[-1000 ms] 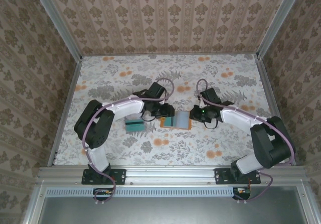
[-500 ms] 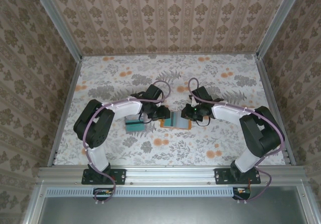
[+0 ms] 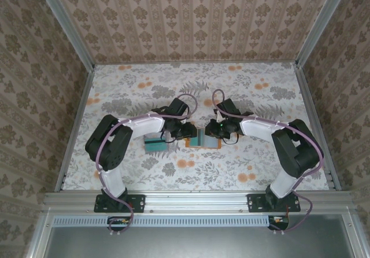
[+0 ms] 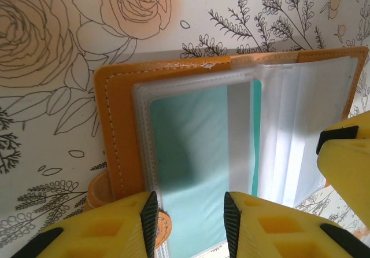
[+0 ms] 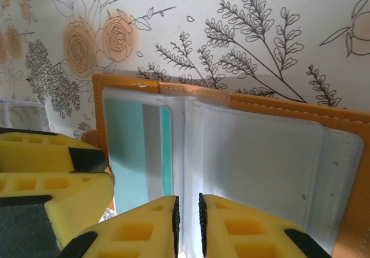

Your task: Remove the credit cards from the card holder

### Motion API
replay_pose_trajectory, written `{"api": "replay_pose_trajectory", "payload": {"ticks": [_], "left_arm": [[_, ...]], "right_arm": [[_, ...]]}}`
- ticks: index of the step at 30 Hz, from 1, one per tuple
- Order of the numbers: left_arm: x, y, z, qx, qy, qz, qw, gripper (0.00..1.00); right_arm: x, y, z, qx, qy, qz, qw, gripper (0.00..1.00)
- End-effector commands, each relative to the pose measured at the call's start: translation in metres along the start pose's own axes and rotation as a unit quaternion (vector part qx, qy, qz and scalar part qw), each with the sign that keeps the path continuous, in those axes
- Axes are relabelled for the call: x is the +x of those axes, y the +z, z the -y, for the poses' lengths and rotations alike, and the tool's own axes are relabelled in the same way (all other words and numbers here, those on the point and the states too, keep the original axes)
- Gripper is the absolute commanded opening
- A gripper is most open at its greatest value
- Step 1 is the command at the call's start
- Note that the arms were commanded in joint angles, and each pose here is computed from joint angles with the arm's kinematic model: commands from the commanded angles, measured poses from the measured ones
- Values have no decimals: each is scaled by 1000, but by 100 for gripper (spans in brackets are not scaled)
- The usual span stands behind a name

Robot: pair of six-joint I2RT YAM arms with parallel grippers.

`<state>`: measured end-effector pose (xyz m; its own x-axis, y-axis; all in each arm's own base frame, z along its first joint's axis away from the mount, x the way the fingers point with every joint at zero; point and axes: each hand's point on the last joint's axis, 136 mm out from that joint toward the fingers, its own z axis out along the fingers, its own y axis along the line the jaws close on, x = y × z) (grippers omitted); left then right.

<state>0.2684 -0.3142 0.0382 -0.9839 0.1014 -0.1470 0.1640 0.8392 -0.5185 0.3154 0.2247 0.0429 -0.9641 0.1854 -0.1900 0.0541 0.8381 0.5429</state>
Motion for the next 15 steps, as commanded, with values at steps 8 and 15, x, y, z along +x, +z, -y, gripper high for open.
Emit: {"api": "replay_pose_trajectory", "payload": {"ticks": [8,15], "left_arm": [[9,6,-6,-9,-9,-13,1000,38],[11,7,-4,-9,-7,-15,1000,39]], "right_arm": [[21,18,35,69,10,-44,997,21],[20,23,22,59,-3,-48,997,21]]}}
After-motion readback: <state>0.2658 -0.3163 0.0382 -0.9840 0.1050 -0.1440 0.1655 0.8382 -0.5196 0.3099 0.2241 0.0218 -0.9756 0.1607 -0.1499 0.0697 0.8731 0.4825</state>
